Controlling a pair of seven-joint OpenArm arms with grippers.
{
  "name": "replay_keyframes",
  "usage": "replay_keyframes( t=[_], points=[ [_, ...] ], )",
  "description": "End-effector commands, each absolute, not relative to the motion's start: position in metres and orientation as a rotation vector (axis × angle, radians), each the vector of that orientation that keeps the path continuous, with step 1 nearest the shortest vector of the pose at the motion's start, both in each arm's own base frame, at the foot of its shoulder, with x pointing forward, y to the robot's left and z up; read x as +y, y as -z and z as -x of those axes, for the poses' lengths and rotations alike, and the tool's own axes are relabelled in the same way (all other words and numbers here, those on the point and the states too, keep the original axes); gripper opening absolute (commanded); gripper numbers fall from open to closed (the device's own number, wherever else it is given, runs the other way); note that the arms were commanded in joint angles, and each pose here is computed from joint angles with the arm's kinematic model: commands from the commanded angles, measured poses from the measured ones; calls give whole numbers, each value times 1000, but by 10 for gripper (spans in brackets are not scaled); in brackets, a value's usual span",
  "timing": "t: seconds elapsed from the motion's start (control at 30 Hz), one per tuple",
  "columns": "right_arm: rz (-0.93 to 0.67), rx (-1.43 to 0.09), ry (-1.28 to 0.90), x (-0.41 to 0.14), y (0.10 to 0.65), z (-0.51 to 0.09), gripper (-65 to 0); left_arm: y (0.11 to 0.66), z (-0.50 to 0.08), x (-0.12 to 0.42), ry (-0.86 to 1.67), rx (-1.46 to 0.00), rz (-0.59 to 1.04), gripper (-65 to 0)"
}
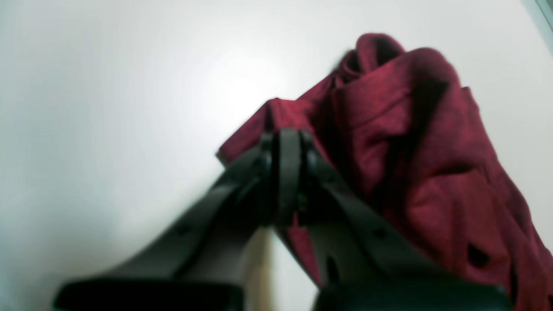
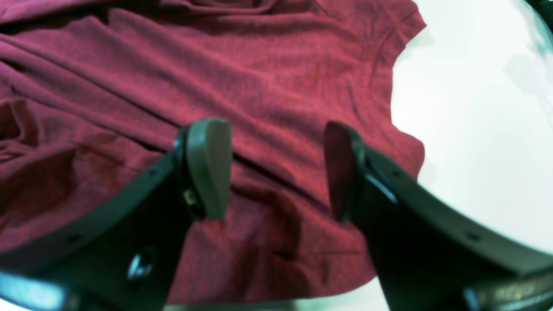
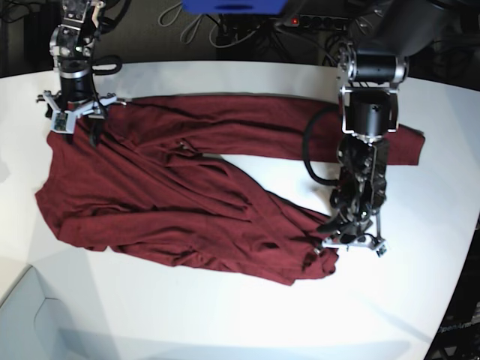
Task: Layout the t-shirt on the table in an organized manner, then fold the t-shirt properly
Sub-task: 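Pull the grasped hem with the left gripper back toward the sleeve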
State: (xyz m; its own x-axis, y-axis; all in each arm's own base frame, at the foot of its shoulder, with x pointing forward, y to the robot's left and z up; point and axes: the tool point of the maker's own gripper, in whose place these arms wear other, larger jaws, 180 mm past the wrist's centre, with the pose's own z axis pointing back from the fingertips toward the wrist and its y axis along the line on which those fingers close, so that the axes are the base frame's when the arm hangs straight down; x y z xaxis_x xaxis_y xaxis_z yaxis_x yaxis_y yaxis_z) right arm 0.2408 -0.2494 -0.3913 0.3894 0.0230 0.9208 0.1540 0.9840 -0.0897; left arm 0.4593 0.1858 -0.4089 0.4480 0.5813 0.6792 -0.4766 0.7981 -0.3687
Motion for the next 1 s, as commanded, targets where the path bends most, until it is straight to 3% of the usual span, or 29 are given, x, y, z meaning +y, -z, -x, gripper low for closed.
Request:
replay_keyframes(
  t=[0.0,0.4,0.7,0.97],
  points=[
    [183,-1217,84,-253,379,-246,-310,382,-477,188,-652,-965,142,-649],
    [183,-1217,83,-254,379,-246,-310,331,-439,213,-716,-1125,295,-649],
    [177,-1214,90,-253,383,-249,-310,361,-362,315,-946,-1091,191,-649],
    [117,-1179,92,-246,403,-256,-310,376,-336,330,-949,-1056,137,-649]
  ],
)
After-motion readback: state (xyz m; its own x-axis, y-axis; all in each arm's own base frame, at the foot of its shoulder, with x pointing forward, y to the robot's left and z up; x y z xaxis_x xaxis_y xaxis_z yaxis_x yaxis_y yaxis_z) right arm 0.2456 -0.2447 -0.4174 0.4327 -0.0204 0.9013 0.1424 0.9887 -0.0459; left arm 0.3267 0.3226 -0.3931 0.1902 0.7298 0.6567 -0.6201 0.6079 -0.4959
